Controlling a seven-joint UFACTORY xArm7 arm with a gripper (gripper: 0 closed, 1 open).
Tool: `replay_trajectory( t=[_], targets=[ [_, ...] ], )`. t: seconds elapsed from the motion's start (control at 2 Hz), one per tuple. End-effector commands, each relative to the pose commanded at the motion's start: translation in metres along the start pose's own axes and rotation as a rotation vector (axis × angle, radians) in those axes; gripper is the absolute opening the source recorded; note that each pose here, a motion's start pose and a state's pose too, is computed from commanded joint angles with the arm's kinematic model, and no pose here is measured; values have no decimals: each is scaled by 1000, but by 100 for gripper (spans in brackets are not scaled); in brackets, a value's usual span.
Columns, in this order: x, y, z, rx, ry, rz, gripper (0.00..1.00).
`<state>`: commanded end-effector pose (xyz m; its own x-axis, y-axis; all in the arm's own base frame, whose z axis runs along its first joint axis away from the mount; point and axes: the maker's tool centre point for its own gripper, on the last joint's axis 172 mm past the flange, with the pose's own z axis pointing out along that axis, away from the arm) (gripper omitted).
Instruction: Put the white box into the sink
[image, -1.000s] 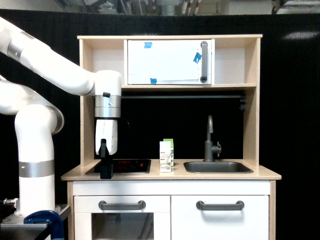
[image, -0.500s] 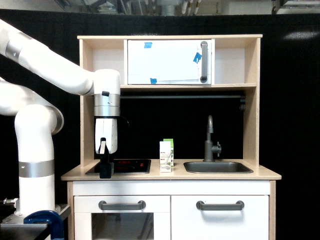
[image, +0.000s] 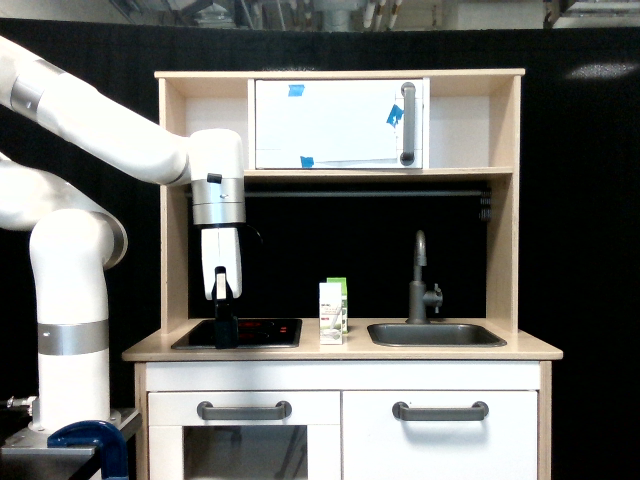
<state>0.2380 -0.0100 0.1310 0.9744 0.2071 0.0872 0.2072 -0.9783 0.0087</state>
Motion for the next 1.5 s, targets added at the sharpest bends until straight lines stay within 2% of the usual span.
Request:
replay_trajectory(
  t=[0.5,1.0,1.5],
  targets=[
    [73,-1,-27,50,92,-440,100],
    [114,4,-30,168,135,-1060,100],
    [117,-14,-39,244,174,-1313,100]
  ],
)
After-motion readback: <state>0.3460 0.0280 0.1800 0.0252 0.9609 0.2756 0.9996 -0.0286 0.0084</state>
